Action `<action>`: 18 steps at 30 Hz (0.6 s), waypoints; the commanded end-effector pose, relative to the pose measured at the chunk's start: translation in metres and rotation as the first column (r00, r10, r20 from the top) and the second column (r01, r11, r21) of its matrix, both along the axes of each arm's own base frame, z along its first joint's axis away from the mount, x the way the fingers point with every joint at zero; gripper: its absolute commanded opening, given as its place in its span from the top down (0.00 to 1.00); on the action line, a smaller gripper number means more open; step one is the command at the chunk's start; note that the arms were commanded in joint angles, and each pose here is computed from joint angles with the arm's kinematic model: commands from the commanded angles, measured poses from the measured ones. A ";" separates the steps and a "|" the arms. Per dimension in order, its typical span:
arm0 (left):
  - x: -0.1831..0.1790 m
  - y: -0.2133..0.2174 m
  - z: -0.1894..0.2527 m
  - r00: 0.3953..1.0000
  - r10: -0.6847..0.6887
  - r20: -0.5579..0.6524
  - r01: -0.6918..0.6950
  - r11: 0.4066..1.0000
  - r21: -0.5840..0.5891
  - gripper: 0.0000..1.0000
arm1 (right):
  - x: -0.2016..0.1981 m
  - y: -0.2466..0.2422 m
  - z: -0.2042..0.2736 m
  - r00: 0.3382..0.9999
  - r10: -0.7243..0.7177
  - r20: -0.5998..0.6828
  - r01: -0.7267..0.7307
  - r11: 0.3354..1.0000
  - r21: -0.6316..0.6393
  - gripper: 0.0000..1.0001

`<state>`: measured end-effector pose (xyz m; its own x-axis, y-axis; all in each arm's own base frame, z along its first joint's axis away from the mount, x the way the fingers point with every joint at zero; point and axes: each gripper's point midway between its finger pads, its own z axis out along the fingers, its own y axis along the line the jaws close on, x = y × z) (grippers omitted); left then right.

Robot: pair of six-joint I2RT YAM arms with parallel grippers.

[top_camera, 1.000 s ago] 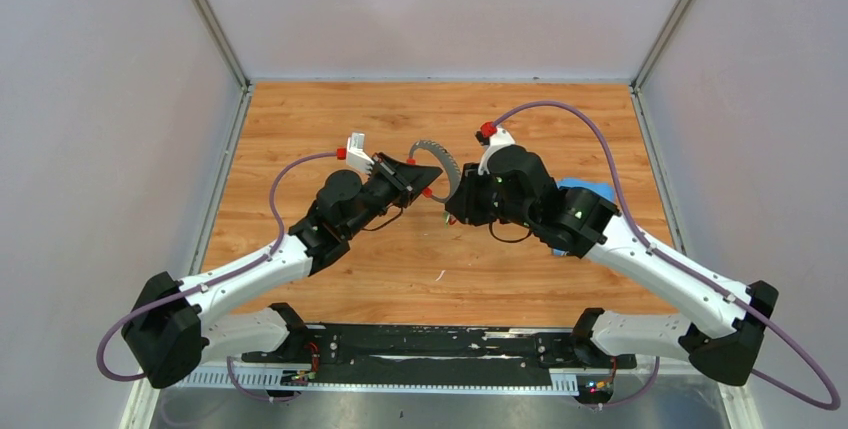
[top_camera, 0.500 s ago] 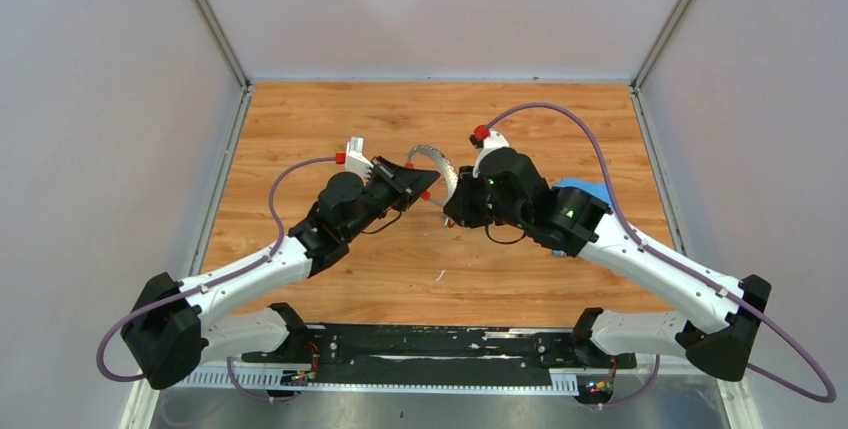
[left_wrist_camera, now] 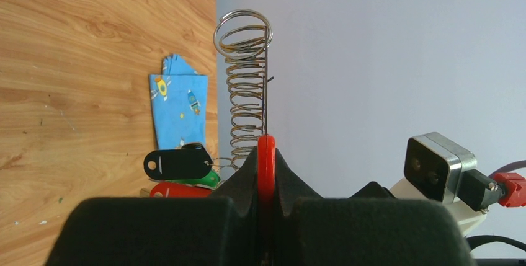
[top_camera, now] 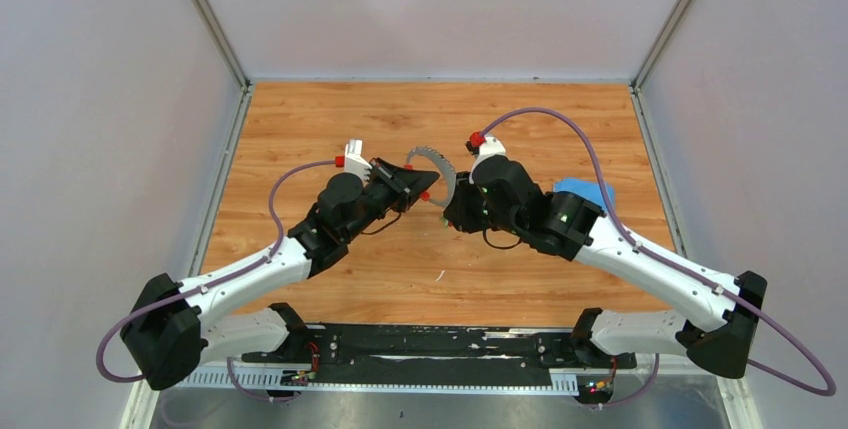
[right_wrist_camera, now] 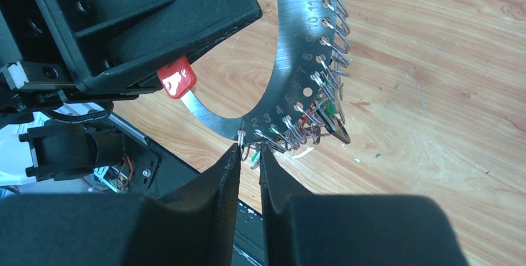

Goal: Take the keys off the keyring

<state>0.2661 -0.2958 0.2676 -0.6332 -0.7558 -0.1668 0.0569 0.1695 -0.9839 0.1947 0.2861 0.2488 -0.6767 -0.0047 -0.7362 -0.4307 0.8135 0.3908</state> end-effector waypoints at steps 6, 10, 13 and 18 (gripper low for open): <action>-0.002 0.007 0.013 1.000 0.016 0.019 -0.015 0.999 -0.047 1.00 | 0.006 -0.003 -0.002 0.998 -0.038 0.053 0.039 0.999 -0.012 0.80; -0.002 0.007 0.009 1.000 0.018 0.004 -0.018 0.999 -0.047 1.00 | 0.004 0.001 0.001 0.997 -0.025 0.075 0.025 1.000 0.005 0.80; -0.002 0.006 0.007 1.000 0.017 -0.004 -0.017 0.999 -0.048 1.00 | 0.003 0.001 0.004 0.995 -0.024 0.097 0.023 1.000 0.020 0.79; -0.002 0.005 0.004 1.000 0.013 -0.014 -0.013 0.999 -0.048 1.00 | 0.002 0.002 0.008 0.993 -0.021 0.118 0.017 0.999 0.035 0.79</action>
